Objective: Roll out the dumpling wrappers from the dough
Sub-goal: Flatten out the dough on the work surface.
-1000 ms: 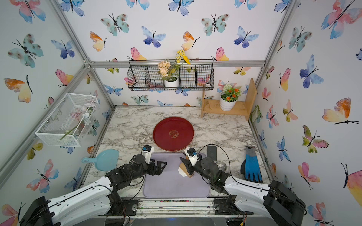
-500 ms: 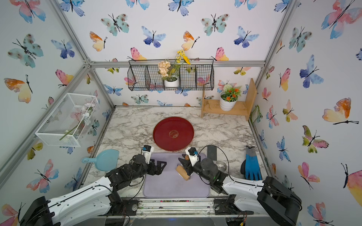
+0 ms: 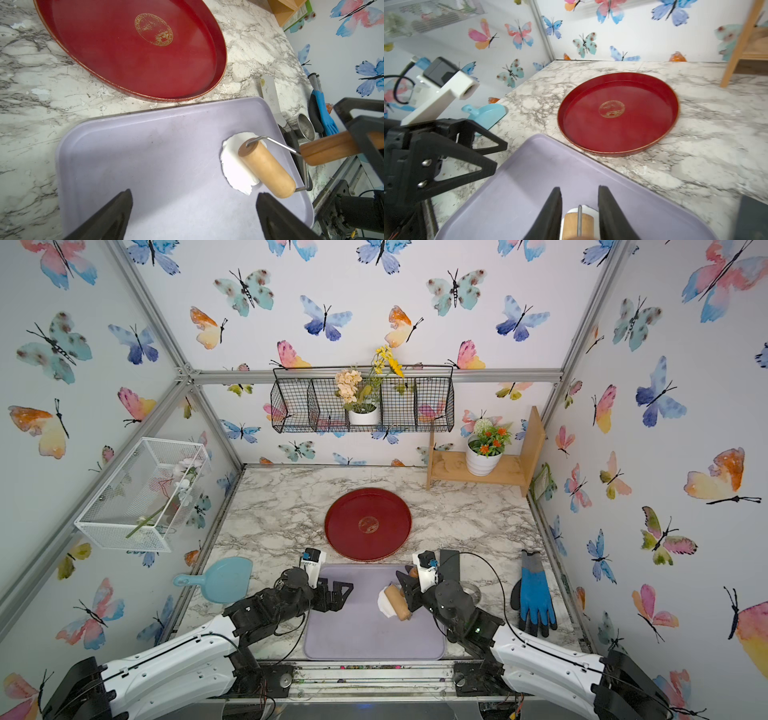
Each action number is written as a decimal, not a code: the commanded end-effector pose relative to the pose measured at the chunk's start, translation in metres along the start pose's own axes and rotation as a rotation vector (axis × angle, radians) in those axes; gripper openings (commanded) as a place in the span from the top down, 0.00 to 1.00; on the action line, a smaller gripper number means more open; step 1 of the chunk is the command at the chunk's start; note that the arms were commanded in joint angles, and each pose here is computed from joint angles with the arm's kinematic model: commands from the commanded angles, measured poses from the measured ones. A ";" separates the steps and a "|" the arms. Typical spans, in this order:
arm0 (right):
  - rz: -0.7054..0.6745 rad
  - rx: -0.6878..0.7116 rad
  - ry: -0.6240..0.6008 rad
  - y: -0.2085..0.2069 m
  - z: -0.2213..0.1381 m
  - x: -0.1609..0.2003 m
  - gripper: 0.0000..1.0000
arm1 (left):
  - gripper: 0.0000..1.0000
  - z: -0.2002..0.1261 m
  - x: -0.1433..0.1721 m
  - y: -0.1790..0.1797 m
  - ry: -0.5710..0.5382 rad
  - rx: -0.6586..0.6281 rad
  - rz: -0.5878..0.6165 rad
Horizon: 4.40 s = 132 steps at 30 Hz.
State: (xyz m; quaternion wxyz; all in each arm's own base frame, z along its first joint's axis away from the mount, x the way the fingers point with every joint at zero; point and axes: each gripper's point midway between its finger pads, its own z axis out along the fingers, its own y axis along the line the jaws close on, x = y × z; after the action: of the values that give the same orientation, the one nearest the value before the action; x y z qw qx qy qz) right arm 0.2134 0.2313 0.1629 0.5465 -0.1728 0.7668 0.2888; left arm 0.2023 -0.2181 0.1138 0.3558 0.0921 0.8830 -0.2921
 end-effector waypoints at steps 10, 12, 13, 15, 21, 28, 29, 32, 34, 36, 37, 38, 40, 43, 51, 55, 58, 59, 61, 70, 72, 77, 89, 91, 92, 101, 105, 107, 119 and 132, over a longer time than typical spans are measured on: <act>-0.001 0.294 -0.005 -0.048 -0.001 -0.002 0.98 | 0.01 0.002 -0.001 0.004 -0.014 -0.020 -0.003; -0.013 0.336 0.006 -0.055 -0.001 0.003 0.98 | 0.01 0.002 -0.001 0.004 -0.016 -0.021 -0.004; -0.026 0.366 0.032 -0.060 0.000 0.009 0.98 | 0.01 0.002 -0.001 0.004 -0.015 -0.022 -0.004; -0.045 0.424 0.090 -0.069 0.000 0.022 0.98 | 0.01 0.002 -0.001 0.004 -0.014 -0.022 -0.004; -0.065 0.538 0.182 -0.089 -0.007 0.043 0.98 | 0.01 0.002 -0.001 0.005 -0.016 -0.025 -0.003; -0.056 0.520 0.118 -0.089 -0.017 0.033 0.98 | 0.01 0.002 0.000 0.006 -0.015 -0.031 -0.002; -0.064 0.485 0.118 -0.084 -0.015 0.033 0.98 | 0.01 0.001 -0.001 0.006 -0.017 -0.030 -0.003; -0.074 0.339 0.116 -0.063 -0.007 0.037 0.98 | 0.01 0.001 -0.001 0.007 -0.023 -0.029 -0.003; -0.077 0.240 0.118 -0.047 -0.001 0.040 0.98 | 0.01 0.000 -0.002 0.006 -0.024 -0.029 -0.003; -0.064 0.178 0.120 -0.037 0.004 0.044 0.98 | 0.01 0.000 -0.002 0.006 -0.025 -0.029 -0.003; -0.059 0.156 0.123 -0.033 0.005 0.046 0.98 | 0.01 0.000 -0.003 0.006 -0.026 -0.029 -0.002; -0.056 0.143 0.126 -0.031 0.007 0.047 0.98 | 0.01 -0.001 -0.002 0.006 -0.024 -0.029 -0.001; -0.055 0.115 0.124 -0.026 0.009 0.047 0.98 | 0.01 -0.002 -0.003 0.006 -0.026 -0.030 -0.001; -0.067 0.066 0.129 -0.016 0.013 0.048 0.98 | 0.01 -0.002 -0.002 0.007 -0.029 -0.031 -0.003; -0.039 0.078 0.181 -0.017 0.018 0.057 0.98 | 0.01 -0.004 -0.004 0.007 -0.030 -0.035 -0.001; -0.014 0.181 0.046 -0.035 0.005 0.025 0.98 | 0.01 -0.004 -0.001 0.008 -0.027 -0.034 -0.001; -0.021 0.188 -0.037 -0.033 -0.002 -0.002 0.98 | 0.01 -0.001 0.009 0.011 -0.002 -0.033 -0.004; -0.030 0.174 -0.051 -0.029 -0.003 -0.009 0.98 | 0.01 0.000 0.012 0.012 0.005 -0.027 -0.006; -0.047 0.138 -0.063 -0.020 -0.002 -0.022 0.98 | 0.01 0.005 0.021 0.012 0.029 -0.009 -0.003; -0.074 -0.126 0.010 0.031 0.014 -0.013 0.98 | 0.01 0.023 0.039 0.010 0.084 0.032 0.026; -0.069 -0.144 0.024 0.033 0.016 -0.005 0.98 | 0.01 0.025 0.041 0.010 0.091 0.037 0.034; -0.067 -0.138 0.037 0.030 0.018 0.004 0.98 | 0.01 0.027 0.046 0.015 0.099 0.021 0.031; -0.098 -0.069 0.102 0.012 0.018 0.031 0.98 | 0.01 0.029 0.056 0.036 0.115 -0.075 -0.020; -0.093 -0.061 0.097 0.011 0.017 0.030 0.98 | 0.01 0.023 0.046 0.041 0.079 -0.118 -0.037; -0.093 -0.059 0.092 0.010 0.017 0.028 0.98 | 0.01 0.019 0.039 0.042 0.058 -0.137 -0.040; -0.092 -0.045 0.086 0.011 0.022 0.022 0.98 | 0.01 -0.017 0.016 0.070 -0.012 -0.352 -0.077; -0.087 -0.058 0.085 0.014 0.024 0.020 0.98 | 0.01 -0.025 0.028 0.091 0.017 -0.457 -0.100; -0.086 -0.064 0.083 0.016 0.025 0.019 0.98 | 0.03 -0.023 0.034 0.093 0.024 -0.455 -0.114; -0.085 -0.068 0.071 0.018 0.023 0.013 0.98 | 0.17 -0.020 0.052 0.113 0.037 -0.504 -0.191; -0.074 -0.168 -0.006 0.036 0.015 -0.007 0.98 | 0.46 -0.003 0.065 0.104 0.111 -0.441 -0.204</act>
State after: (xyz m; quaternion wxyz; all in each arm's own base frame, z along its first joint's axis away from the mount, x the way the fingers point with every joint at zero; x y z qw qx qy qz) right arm 0.2103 0.2609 0.1543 0.5278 -0.2422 0.7565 0.3008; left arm 0.1934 -0.1280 0.0271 0.2976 -0.0660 0.9465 -0.1056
